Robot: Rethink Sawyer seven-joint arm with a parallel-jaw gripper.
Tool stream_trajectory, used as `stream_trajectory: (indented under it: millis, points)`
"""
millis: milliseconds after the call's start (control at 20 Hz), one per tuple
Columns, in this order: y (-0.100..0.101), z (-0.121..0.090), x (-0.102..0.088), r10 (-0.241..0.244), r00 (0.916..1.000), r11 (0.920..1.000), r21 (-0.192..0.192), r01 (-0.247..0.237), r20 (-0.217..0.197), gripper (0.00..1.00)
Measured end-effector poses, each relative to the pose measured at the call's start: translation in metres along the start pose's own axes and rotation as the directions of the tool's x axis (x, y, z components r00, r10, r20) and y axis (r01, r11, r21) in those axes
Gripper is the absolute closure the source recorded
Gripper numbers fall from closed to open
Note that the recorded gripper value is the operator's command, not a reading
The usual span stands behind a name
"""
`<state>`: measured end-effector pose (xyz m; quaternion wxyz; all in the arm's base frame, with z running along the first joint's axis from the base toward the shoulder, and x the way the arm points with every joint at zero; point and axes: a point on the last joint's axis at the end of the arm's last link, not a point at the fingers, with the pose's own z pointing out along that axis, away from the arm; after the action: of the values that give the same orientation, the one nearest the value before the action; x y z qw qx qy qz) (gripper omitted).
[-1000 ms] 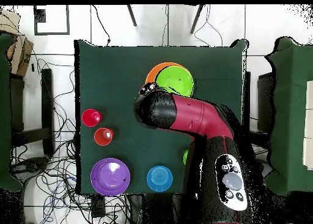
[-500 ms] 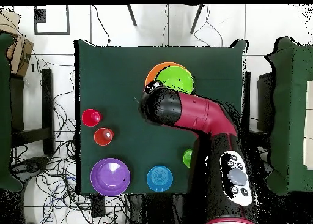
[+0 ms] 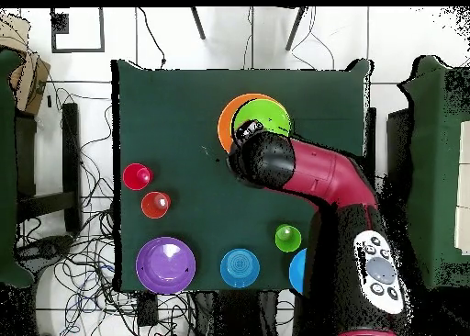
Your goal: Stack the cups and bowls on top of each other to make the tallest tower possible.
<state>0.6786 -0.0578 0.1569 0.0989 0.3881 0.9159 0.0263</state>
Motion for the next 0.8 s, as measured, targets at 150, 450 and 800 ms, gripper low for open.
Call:
stream_trajectory:
  millis: [150, 450, 800]
  points:
    - [-0.009, 0.001, -0.007, 0.008, 1.0, 1.0, 0.005, -0.008, 0.004, 1.0]
    - [-0.023, 0.001, -0.02, 0.02, 0.9997, 0.9997, 0.014, -0.02, 0.014, 1.0]
    - [-0.004, -0.004, -0.017, -0.051, 0.9986, 0.9976, 0.048, 0.05, 0.012, 1.0]
